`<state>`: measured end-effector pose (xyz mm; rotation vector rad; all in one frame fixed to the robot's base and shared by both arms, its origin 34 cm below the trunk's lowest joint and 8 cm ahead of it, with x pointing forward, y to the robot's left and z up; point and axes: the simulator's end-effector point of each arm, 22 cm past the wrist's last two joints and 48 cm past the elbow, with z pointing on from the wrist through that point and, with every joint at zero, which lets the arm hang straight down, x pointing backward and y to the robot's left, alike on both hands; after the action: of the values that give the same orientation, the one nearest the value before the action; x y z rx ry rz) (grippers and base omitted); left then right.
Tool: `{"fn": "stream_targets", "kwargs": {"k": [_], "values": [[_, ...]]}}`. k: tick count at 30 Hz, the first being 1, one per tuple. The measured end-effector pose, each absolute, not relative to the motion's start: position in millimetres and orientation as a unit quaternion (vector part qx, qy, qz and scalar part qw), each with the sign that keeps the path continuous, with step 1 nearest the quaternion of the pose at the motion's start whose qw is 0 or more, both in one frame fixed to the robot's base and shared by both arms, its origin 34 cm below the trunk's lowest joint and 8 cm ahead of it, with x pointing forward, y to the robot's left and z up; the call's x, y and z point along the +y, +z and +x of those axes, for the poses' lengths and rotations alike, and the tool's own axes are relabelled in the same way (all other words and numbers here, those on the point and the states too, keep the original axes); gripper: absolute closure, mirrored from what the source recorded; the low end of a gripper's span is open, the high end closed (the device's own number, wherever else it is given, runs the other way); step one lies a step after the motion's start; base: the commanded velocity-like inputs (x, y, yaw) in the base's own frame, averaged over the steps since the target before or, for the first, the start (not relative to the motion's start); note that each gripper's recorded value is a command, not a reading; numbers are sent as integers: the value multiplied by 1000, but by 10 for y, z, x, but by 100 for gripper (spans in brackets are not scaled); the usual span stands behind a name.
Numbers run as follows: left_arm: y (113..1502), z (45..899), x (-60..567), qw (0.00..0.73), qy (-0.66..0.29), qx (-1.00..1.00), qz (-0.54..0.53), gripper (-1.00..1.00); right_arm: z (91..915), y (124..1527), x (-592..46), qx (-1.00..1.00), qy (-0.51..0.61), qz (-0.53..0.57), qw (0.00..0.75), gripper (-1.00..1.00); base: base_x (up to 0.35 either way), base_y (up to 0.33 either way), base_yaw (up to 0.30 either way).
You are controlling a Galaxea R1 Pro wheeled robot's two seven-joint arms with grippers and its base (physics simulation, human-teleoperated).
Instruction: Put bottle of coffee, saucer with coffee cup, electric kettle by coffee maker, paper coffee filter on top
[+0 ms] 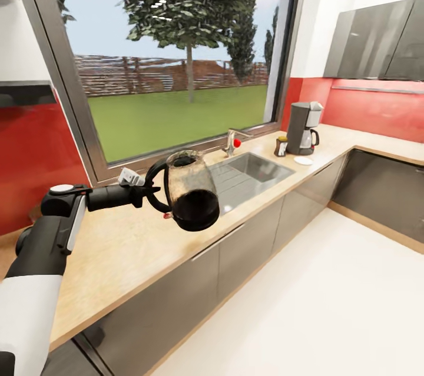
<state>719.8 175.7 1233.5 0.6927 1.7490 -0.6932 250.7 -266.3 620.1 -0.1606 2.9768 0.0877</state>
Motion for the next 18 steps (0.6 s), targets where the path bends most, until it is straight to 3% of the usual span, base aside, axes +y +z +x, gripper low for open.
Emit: {"fn": "stream_targets", "kwargs": {"k": [18], "values": [[12376, 7182, 1737, 541, -291, 733, 292, 100, 2668, 6236, -2794, 995, 20, -26, 97, -100, 0, 0, -285]]}}
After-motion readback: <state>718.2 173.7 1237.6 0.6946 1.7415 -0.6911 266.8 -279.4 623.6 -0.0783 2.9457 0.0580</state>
